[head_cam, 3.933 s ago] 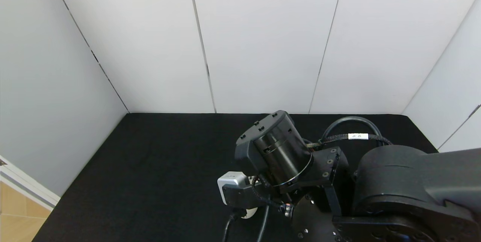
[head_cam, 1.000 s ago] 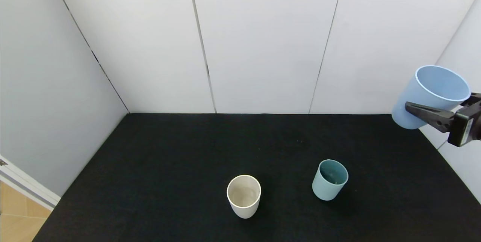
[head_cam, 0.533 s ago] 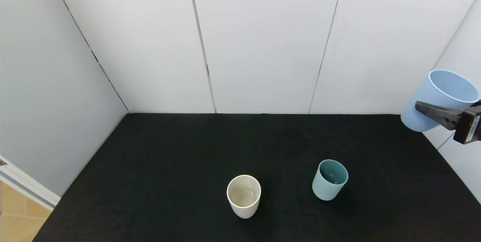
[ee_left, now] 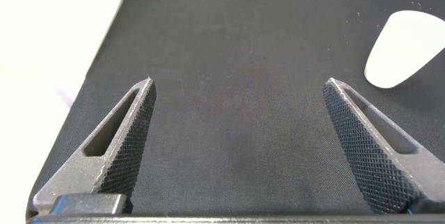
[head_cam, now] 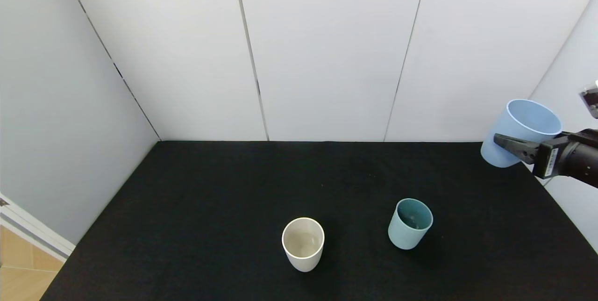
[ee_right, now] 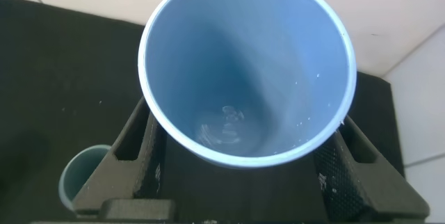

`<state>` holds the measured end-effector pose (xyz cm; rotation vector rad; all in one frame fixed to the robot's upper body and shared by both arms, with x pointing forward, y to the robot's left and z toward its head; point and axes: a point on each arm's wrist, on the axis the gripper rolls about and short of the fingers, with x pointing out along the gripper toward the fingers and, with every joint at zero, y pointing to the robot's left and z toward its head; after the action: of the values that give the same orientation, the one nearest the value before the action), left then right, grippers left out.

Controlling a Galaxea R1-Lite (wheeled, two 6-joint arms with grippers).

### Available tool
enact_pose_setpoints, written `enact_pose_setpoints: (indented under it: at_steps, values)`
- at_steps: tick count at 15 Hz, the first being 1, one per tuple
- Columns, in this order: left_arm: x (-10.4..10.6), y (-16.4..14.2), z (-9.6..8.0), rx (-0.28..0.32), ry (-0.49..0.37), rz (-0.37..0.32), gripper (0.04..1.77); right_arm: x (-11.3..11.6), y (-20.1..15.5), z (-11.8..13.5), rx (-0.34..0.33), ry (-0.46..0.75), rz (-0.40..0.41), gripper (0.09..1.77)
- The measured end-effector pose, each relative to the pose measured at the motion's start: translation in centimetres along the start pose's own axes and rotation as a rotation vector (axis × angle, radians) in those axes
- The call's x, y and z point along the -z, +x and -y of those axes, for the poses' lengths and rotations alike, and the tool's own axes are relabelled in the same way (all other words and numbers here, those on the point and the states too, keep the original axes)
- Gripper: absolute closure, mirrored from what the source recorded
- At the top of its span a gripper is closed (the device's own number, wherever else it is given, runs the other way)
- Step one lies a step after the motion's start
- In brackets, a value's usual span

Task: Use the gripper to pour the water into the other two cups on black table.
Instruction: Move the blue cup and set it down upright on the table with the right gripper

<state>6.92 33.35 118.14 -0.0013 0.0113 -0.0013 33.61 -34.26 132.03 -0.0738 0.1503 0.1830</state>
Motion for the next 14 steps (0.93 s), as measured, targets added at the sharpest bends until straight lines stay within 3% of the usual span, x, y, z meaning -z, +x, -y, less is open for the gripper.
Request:
enact_pose_setpoints:
  at_steps: [3,8,14]
  values:
    - [0.0,0.0,0.0,0.0,0.0,0.0,0.09,2.5,2.9,0.1,-0.022,-0.001,-0.001,0.61]
    - [0.0,0.0,0.0,0.0,0.0,0.0,0.09,6.9,5.7,-0.1,-0.048,0.029,-0.149,0.61]
    - [0.0,0.0,0.0,0.0,0.0,0.0,0.09,9.3,7.5,0.0,-0.055,0.04,-0.206,0.61]
